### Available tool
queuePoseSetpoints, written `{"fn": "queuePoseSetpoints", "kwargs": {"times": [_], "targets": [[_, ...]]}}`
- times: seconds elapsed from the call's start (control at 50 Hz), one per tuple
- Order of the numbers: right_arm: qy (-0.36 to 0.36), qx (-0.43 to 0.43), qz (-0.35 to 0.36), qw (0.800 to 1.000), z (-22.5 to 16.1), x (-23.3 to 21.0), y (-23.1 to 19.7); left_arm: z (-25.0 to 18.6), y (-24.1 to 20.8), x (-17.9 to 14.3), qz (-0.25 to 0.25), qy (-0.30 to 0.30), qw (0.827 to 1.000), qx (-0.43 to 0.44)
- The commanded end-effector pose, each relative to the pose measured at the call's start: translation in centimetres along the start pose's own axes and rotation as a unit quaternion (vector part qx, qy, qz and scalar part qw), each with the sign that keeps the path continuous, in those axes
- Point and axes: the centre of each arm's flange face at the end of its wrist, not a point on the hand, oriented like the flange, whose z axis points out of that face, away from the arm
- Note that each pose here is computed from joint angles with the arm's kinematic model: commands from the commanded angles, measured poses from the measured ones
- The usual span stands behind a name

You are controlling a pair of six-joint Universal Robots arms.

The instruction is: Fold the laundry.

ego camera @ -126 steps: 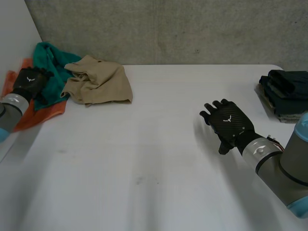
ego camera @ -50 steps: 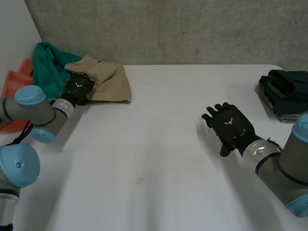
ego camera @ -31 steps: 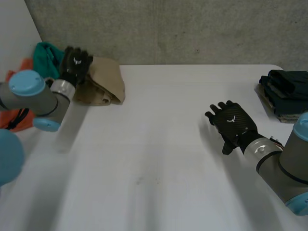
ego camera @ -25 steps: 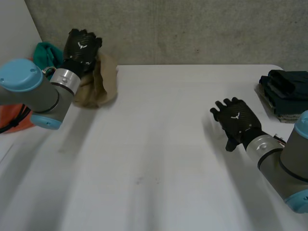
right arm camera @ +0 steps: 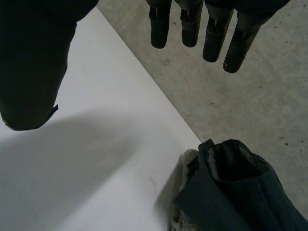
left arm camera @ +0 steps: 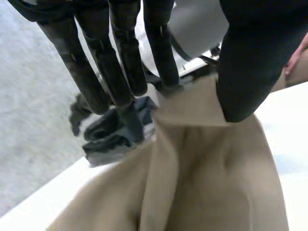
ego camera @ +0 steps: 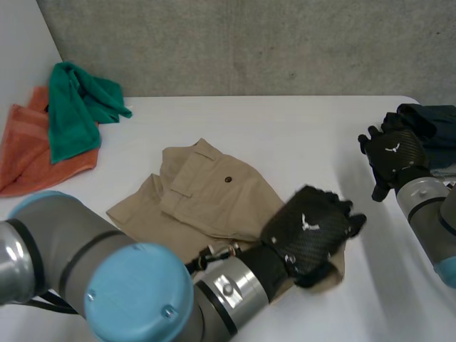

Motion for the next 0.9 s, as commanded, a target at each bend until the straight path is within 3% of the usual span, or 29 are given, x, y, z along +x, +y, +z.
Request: {"fn": "queuePoseSetpoints", "kwargs": {"times": [0.02, 0.04, 0.12, 0.22, 0.3, 0.42, 0.54, 0.76, 0.9], "targets": [[-0.002, -0.001, -0.001, 1.0, 0.0, 0.0, 0.0, -0.7, -2.0, -4.0, 0.006, -0.063, 0.998, -0.005], [-0.003, -0.003, 0.0, 1.0, 0.0, 0.0, 0.0, -1.1, -2.5, -7.0, 0.01, -0.113, 0.994, -0.005], [-0.011, -0.01, 0.0, 1.0, -0.2, -0.2, 0.0, -2.6, -3.1, -13.4, 0.019, -0.219, 0.975, -0.008], [-0.046, -0.024, -0.002, 0.999, -1.0, -1.4, -0.5, -4.1, -2.8, -18.5, 0.042, -0.289, 0.956, -0.02], [-0.103, -0.047, 0.003, 0.994, -2.6, -3.5, -1.8, -5.2, 0.5, -22.4, 0.072, -0.316, 0.942, -0.092], [-0.138, -0.038, -0.003, 0.99, -4.5, -5.4, -3.4, -5.8, 6.2, -22.7, 0.096, -0.229, 0.945, -0.211], [-0.15, -0.038, -0.005, 0.988, -5.0, -6.2, -3.4, -5.3, 9.0, -22.0, 0.114, -0.181, 0.947, -0.241], [-0.155, -0.048, -0.004, 0.987, -5.5, -6.6, -2.7, -3.3, 9.6, -22.9, 0.159, -0.193, 0.95, -0.188], [-0.153, -0.05, -0.003, 0.987, -5.5, -6.6, -2.4, -2.2, 8.0, -24.3, 0.2, -0.226, 0.943, -0.143]]}}
